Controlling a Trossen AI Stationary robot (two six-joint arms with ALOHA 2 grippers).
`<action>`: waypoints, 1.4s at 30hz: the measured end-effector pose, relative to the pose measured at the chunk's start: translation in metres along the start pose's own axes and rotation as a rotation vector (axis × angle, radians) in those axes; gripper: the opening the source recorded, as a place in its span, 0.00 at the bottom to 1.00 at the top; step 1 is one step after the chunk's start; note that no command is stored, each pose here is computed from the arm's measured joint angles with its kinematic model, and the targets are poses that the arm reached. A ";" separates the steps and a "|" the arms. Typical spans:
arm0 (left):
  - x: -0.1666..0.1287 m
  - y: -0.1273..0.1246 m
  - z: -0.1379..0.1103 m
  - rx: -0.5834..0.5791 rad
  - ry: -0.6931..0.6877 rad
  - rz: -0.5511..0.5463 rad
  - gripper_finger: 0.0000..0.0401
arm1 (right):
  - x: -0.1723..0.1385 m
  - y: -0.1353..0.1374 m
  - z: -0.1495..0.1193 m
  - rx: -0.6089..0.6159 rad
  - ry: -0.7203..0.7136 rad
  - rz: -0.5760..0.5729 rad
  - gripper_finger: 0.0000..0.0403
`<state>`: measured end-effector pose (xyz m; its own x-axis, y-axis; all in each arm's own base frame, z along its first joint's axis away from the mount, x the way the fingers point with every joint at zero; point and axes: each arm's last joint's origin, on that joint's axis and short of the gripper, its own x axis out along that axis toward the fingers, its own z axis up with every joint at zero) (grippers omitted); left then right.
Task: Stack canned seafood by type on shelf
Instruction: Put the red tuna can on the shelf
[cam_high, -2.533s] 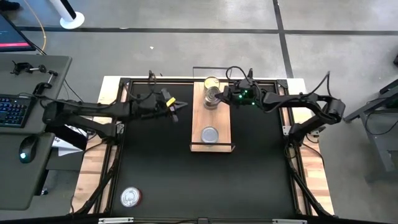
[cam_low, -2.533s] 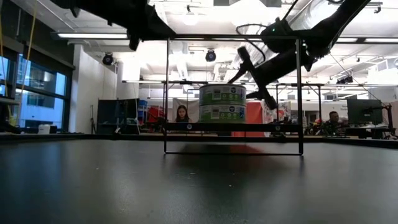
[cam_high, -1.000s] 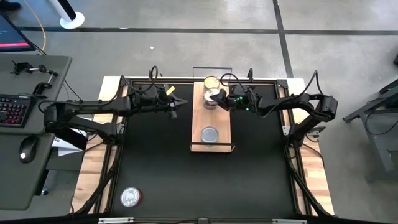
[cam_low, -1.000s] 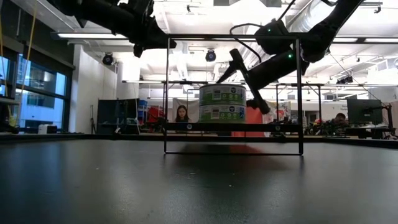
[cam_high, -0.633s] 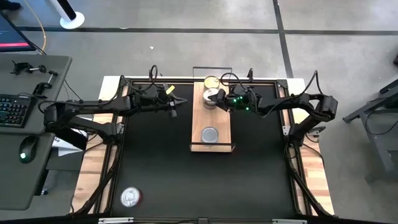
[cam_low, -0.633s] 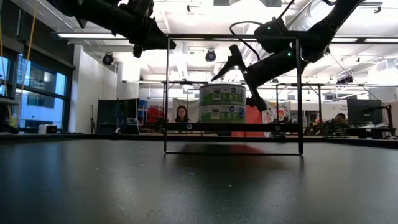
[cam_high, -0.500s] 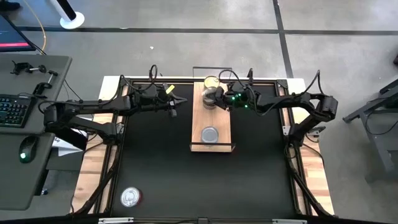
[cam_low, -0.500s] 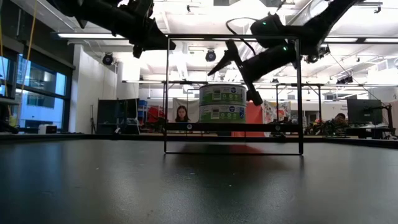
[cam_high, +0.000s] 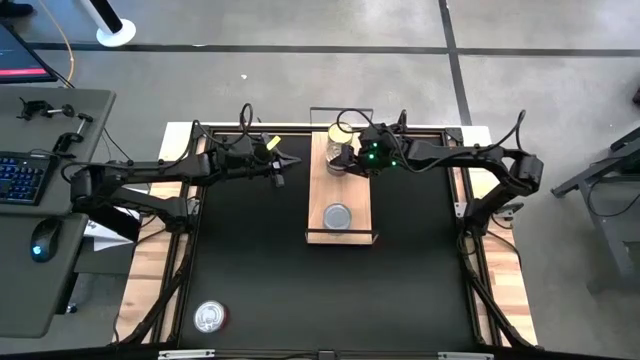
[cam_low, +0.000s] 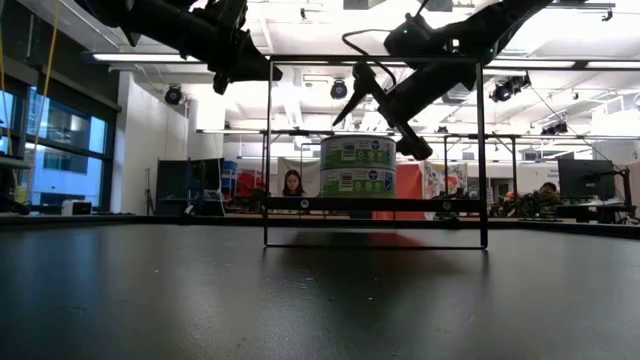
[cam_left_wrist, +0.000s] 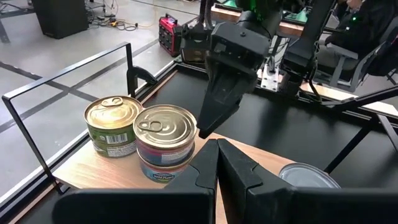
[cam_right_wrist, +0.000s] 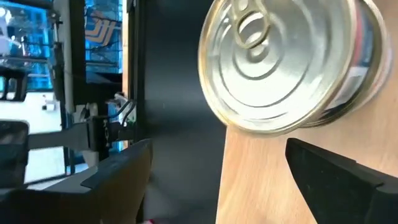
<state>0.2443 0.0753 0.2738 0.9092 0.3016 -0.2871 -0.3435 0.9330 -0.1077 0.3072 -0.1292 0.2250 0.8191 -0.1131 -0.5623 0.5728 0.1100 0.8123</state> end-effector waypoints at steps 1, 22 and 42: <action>0.000 0.000 0.000 0.000 0.000 0.000 0.00 | 0.000 0.000 0.000 -0.001 0.006 0.004 0.89; -0.057 -0.060 -0.017 0.113 0.213 -0.264 0.00 | -0.083 0.039 -0.012 -0.561 -0.013 0.222 0.89; -0.151 -0.198 -0.067 -0.012 1.150 -0.280 0.00 | -0.124 0.052 -0.058 -0.886 0.139 0.199 0.17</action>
<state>0.1594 -0.1677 0.2744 0.2098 -0.2731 -0.9388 -0.1737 0.9345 -0.3107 0.2374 -0.0519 0.3275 0.8685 0.1029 -0.4849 0.1870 0.8380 0.5126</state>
